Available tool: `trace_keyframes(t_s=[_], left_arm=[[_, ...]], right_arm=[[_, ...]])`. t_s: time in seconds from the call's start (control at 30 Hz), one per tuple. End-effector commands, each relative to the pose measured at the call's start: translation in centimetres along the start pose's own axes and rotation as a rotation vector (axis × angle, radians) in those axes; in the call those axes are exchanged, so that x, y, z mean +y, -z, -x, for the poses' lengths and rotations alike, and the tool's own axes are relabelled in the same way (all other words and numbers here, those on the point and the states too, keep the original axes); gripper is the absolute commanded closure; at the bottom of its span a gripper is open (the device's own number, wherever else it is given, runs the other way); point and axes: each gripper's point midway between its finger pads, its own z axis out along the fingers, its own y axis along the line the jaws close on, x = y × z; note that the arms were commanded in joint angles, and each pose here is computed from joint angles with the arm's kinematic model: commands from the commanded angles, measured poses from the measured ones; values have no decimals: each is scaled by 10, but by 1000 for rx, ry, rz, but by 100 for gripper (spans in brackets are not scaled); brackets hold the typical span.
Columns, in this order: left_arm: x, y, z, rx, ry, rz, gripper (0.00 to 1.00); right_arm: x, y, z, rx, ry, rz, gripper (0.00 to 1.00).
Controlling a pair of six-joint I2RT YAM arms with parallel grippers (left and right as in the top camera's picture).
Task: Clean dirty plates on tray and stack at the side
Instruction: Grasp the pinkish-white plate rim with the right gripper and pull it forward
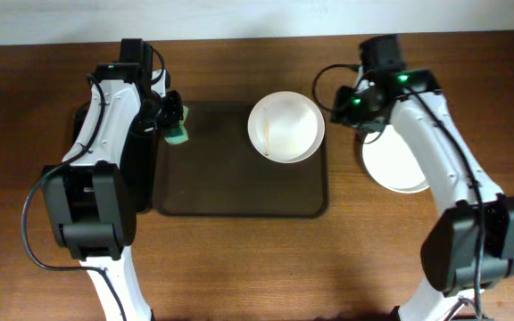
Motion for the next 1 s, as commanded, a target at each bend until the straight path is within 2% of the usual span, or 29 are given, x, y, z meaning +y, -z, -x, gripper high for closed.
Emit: trace_keyframes(t_s=[0.0,0.1,0.27,0.33,0.43,0.8,0.97], left_arm=[[1,1,1,-3,9,3,100],[1,1,1,-2,9,4,100],[1,1,1,-3,9,3,99],[1,1,1,-4,9,3,100],[1,1,1,-5,9,3,100],[0,1,4,-17,6,0,100],[0,1,4,-17,6,0,99]], right_arm=[[15,-50,-34,120,-21,-51,54],[11,-85,-57,215,-26,-96,60],[0,-90,-58,207,-22,-147,63],[-2,-96,-60,199,-21,-142,74],[-6,-104,-68,207,-12,-141,80],[1,-121,-95,299,130,-149,85],[5,-109,-130,443,237,-128,84]])
